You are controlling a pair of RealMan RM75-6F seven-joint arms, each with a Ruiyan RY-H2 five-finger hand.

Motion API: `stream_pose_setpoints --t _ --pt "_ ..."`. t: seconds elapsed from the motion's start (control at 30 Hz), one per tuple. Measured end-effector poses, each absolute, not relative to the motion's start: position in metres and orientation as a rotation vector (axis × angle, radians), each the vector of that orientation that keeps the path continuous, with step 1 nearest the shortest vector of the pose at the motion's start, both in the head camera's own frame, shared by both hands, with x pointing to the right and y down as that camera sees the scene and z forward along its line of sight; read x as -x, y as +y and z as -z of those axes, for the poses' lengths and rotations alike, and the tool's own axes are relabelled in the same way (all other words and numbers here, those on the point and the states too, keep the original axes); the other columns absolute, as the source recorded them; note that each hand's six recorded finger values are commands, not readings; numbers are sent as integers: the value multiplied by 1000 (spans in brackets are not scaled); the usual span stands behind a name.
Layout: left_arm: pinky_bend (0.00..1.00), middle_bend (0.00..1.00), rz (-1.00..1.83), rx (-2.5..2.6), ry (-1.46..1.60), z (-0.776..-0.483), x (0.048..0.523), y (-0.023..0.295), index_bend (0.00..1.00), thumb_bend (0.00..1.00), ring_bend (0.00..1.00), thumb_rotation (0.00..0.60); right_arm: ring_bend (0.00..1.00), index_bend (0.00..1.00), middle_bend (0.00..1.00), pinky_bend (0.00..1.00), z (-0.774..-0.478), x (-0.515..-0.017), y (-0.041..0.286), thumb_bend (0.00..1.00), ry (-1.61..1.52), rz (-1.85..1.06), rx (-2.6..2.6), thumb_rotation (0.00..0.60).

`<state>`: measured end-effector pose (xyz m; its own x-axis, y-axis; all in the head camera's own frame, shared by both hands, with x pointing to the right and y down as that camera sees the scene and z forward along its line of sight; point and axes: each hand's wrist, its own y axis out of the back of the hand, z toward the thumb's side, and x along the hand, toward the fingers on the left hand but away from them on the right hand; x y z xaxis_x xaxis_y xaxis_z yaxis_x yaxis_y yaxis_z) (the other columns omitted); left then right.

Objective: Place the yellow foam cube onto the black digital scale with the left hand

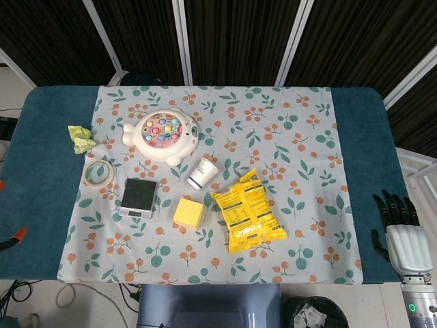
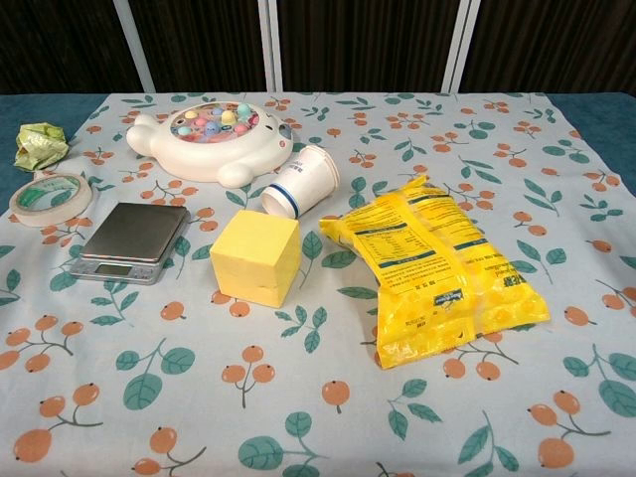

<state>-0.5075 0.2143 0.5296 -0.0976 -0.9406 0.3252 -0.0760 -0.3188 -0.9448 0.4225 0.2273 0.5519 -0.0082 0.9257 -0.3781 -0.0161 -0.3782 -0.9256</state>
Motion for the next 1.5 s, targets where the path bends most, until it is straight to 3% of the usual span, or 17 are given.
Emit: stream_pose_setpoints --t 0.67,0.83,0.97,1.07,1.17,1.23,1.27,1.33,1.5 --pt "0 0 1523 1453 1130 -535 504 215 9 148 0 600 0 0 0 0 -553 -423 228 582 -986 -1508 1473 600" --pt "0 13 1534 1458 1119 -536 504 216 9 226 0 600 0 0 0 0 -554 -421 228 582 -989 -1505 1480 600" --pt "10 44 1516 1480 1090 -537 498 217 9 228 9 600 0 0 0 0 -556 -419 229 582 -980 -1498 1491 600" --pt "72 97 1482 1521 1052 -538 489 219 9 228 53 600 0 0 0 0 -556 -421 228 582 -993 -1501 1489 600" --pt "203 218 1445 1562 992 -538 480 221 20 258 153 600 0 0 0 0 -554 -423 228 582 -1007 -1502 1486 600" --pt "375 355 1428 1564 947 -536 475 220 41 317 303 600 0 0 0 0 -554 -423 228 582 -1008 -1500 1491 600" --pt "393 368 1422 1560 927 -535 473 219 43 325 319 600 0 0 0 0 -555 -422 228 582 -1006 -1499 1493 600" --pt "549 496 1395 1556 872 -534 464 217 58 423 467 600 0 0 0 0 -556 -422 228 582 -1000 -1501 1500 600" --pt "664 660 1351 1635 768 -543 441 210 84 577 621 600 0 0 0 0 -560 -419 229 582 -987 -1501 1516 600"
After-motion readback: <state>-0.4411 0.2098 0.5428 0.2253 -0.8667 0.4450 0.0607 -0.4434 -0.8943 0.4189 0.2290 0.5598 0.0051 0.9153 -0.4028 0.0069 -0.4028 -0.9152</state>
